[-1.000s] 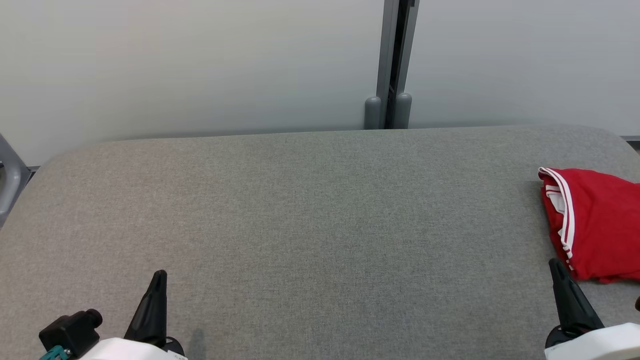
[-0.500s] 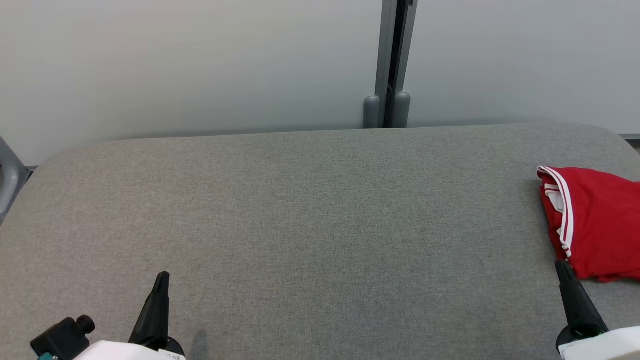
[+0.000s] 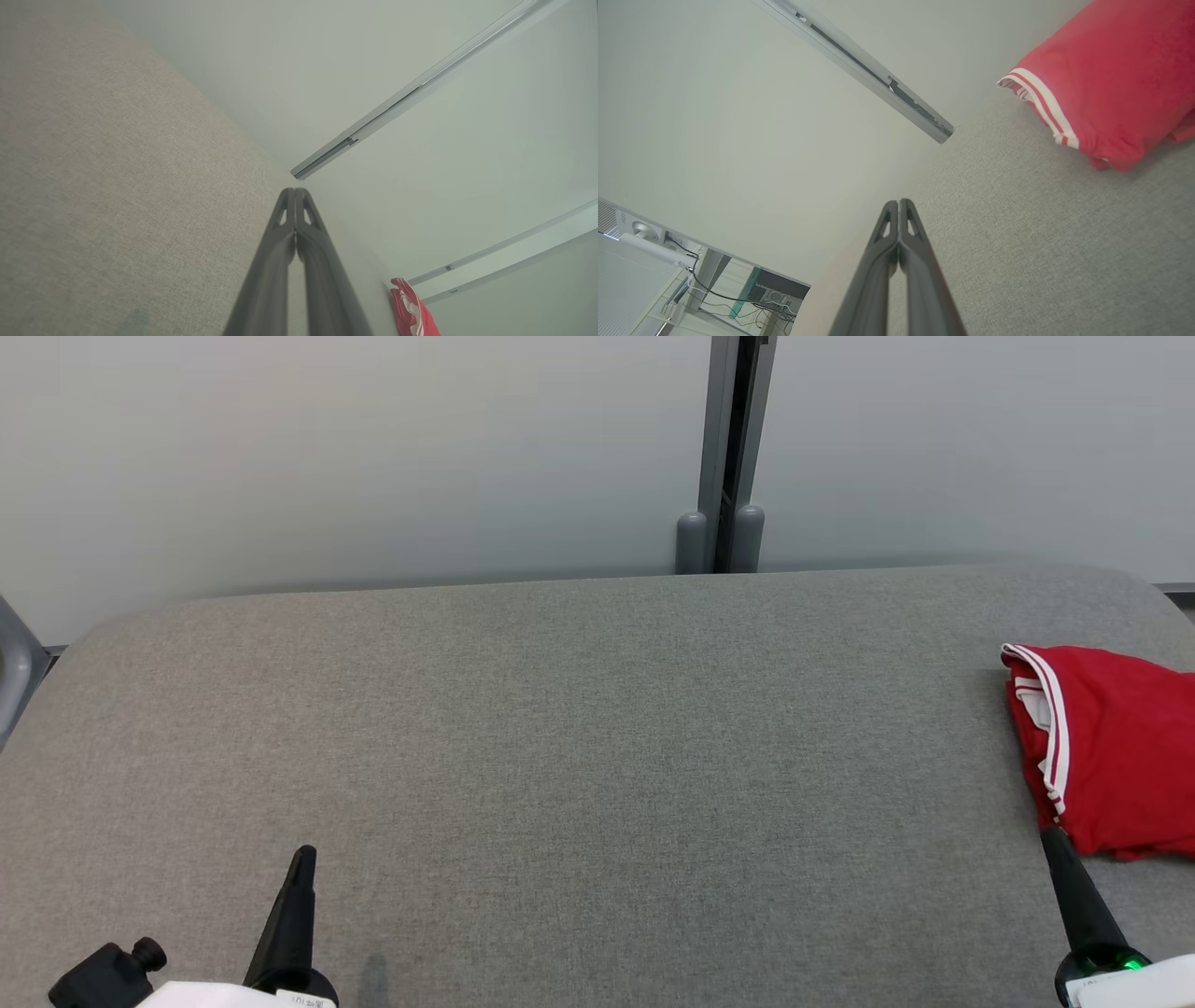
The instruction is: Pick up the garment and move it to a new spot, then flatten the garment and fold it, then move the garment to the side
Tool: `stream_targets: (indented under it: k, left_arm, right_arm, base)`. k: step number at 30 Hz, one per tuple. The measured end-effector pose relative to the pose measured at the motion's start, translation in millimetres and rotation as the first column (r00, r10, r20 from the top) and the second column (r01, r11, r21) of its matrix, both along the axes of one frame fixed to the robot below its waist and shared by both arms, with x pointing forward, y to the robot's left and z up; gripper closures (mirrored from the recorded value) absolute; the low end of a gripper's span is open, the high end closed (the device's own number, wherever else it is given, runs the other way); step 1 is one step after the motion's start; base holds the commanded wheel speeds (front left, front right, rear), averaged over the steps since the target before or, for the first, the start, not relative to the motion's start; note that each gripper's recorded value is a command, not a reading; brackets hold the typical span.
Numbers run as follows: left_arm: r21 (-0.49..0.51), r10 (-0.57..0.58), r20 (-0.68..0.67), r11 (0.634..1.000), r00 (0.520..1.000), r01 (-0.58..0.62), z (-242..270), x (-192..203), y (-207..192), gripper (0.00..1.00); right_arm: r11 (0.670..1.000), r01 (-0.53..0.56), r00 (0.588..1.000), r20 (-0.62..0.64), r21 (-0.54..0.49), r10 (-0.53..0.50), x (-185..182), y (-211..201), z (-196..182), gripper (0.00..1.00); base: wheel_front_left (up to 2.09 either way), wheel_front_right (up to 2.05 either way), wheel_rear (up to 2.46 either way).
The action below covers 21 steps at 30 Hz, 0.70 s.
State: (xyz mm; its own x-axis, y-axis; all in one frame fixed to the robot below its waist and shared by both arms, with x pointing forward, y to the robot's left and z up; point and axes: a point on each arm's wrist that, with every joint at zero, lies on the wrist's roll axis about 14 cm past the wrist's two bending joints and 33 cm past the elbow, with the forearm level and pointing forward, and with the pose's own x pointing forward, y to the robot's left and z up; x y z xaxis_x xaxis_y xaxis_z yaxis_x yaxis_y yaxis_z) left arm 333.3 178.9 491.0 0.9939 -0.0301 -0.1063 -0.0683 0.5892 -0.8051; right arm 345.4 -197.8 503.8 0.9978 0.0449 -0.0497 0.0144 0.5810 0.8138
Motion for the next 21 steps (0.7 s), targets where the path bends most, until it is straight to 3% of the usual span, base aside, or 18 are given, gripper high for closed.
stream_targets:
  k: [21]
  left_arm:
    - [-0.22, 0.022, 0.013, 0.975, 1.0, -0.019, 2.8, -1.3, -2.9, 1.0]
  right_arm:
    - [0.978, 0.017, 1.0, -0.006, 0.208, -0.016, -3.9, -6.8, -2.1, 1.0]
  base:
    - [0.0, 0.0, 0.0]
